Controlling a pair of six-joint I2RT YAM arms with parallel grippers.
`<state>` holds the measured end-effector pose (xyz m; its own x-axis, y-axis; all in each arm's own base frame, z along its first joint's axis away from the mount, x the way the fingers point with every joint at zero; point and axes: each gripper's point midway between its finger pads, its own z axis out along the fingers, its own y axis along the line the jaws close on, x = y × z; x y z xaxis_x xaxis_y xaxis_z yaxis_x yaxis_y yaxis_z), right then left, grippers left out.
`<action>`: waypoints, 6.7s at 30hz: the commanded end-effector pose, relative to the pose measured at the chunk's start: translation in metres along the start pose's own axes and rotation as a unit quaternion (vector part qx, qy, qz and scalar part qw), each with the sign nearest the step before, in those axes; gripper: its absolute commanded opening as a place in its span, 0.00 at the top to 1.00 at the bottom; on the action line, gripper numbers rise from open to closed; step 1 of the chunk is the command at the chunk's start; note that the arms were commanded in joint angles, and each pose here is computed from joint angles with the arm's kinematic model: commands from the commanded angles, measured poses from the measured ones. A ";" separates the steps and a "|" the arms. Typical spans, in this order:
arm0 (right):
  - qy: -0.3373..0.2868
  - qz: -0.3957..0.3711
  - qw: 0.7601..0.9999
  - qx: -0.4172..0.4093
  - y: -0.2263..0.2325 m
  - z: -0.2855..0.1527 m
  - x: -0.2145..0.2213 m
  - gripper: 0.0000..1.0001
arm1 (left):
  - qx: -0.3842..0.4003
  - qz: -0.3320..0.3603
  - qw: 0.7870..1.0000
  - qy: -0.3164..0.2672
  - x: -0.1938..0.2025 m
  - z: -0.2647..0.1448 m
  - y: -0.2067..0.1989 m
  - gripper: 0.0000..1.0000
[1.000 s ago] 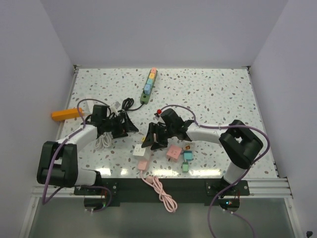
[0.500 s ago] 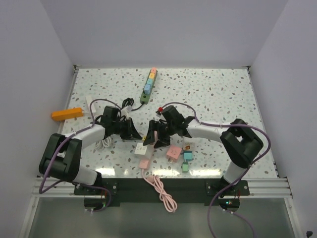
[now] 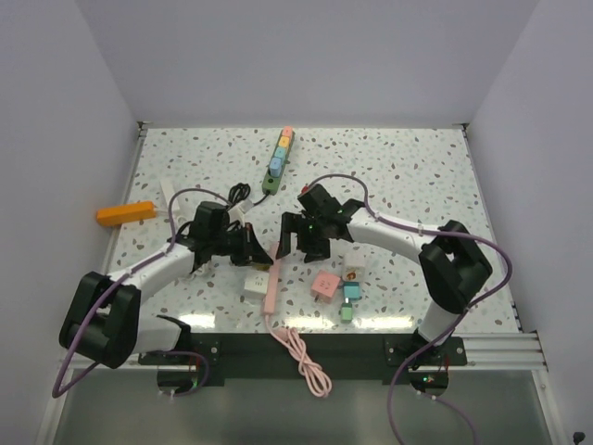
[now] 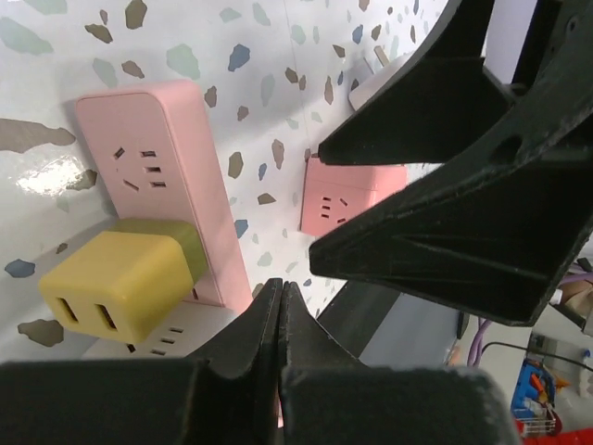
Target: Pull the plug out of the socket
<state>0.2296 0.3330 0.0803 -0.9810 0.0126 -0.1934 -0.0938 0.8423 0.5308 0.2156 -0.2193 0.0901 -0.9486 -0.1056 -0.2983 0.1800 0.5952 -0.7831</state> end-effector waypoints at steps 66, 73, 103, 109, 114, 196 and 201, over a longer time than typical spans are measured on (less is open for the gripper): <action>0.151 -0.132 0.890 -0.410 0.095 -0.025 0.043 1.00 | 0.050 0.080 0.979 -0.182 -0.085 -0.057 -0.023 0.11; 0.138 -0.172 0.848 -0.482 0.113 -0.067 0.043 1.00 | 0.160 0.096 0.969 -0.163 -0.071 -0.057 -0.045 0.09; 0.017 -0.152 0.886 -0.437 0.122 -0.069 -0.024 0.96 | 0.293 0.063 0.940 -0.162 -0.030 -0.073 -0.075 0.65; 0.028 -0.145 0.913 -0.380 0.104 -0.059 -0.021 0.26 | 0.297 0.080 0.938 -0.162 -0.041 -0.074 -0.083 1.00; -0.019 -0.134 0.951 -0.279 0.074 -0.064 -0.035 0.11 | 0.273 0.058 0.949 -0.149 -0.049 -0.063 -0.071 1.00; -0.061 -0.152 0.985 -0.058 -0.002 -0.120 -0.032 1.00 | -0.182 -0.021 0.982 -0.049 -0.082 0.029 0.115 1.00; -0.061 -0.143 0.977 -0.147 0.012 -0.137 -0.038 1.00 | -0.189 -0.018 0.981 -0.029 -0.077 0.034 0.123 1.00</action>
<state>0.2442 0.2838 0.1536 -0.9127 -0.1535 -0.3787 -0.3651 0.7224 0.5872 0.3348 -0.2103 0.0529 -0.9150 -0.2737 -0.2962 0.0284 0.6889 -0.7243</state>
